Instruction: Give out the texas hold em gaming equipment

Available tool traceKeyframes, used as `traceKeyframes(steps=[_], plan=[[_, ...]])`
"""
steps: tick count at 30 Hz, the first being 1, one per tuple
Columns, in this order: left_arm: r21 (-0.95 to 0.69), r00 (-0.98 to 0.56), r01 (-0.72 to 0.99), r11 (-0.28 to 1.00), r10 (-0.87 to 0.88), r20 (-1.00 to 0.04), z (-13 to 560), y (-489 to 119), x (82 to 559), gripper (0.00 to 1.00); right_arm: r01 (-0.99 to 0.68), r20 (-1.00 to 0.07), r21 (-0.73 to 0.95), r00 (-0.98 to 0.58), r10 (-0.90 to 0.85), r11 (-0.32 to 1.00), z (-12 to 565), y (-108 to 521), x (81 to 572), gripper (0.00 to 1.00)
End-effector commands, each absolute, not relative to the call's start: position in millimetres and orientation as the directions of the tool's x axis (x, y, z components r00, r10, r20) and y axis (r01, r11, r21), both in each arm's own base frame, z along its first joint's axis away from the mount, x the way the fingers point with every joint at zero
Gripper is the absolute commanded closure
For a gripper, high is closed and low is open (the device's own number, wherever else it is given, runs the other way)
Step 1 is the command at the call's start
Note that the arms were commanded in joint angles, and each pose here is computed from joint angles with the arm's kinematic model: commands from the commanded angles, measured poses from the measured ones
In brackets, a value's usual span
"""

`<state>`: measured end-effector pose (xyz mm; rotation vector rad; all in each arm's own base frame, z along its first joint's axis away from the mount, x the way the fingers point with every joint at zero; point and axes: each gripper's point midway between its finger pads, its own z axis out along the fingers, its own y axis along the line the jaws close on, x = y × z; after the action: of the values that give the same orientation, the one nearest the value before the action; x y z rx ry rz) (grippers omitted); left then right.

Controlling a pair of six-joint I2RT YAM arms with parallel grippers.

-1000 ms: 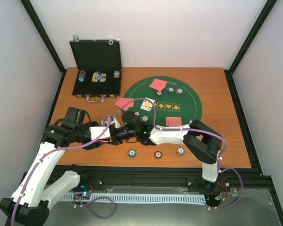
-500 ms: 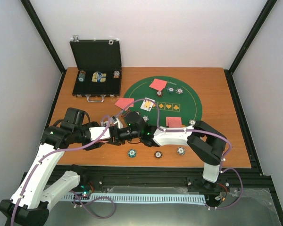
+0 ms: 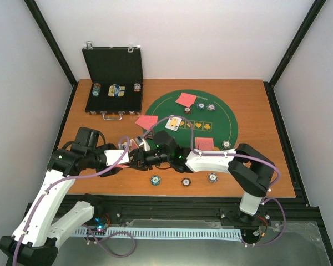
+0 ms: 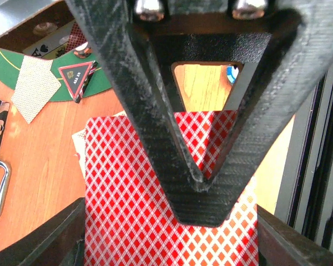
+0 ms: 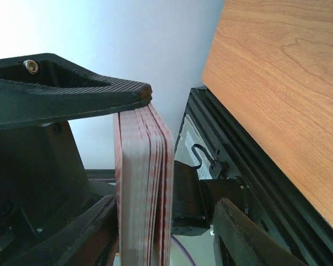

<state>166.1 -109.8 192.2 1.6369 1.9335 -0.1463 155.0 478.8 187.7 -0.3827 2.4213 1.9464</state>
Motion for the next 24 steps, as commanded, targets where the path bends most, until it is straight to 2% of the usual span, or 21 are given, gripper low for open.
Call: traceKeyframes(steps=[1, 9, 19, 24], plan=[[0.334, -0.026, 0.913, 0.232, 0.853, -0.521, 205, -112, 169, 0.62, -0.185, -0.143, 0.948, -0.974, -0.174, 0.260, 172, 466, 157, 0.53], [0.339, -0.022, 0.913, 0.227, 0.858, -0.514, 205, -112, 170, 0.63, -0.166, -0.123, 0.929, -0.981, -0.149, 0.330, 154, 447, 164, 0.54], [0.333, -0.025, 0.915, 0.227, 0.857, -0.514, 202, -112, 170, 0.63, -0.191, -0.156, 0.938, -0.978, -0.140, 0.291, 179, 442, 167, 0.54], [0.329, -0.028, 0.917, 0.226, 0.858, -0.512, 198, -112, 171, 0.63, -0.215, -0.186, 0.943, -0.974, -0.132, 0.255, 203, 443, 165, 0.67]])
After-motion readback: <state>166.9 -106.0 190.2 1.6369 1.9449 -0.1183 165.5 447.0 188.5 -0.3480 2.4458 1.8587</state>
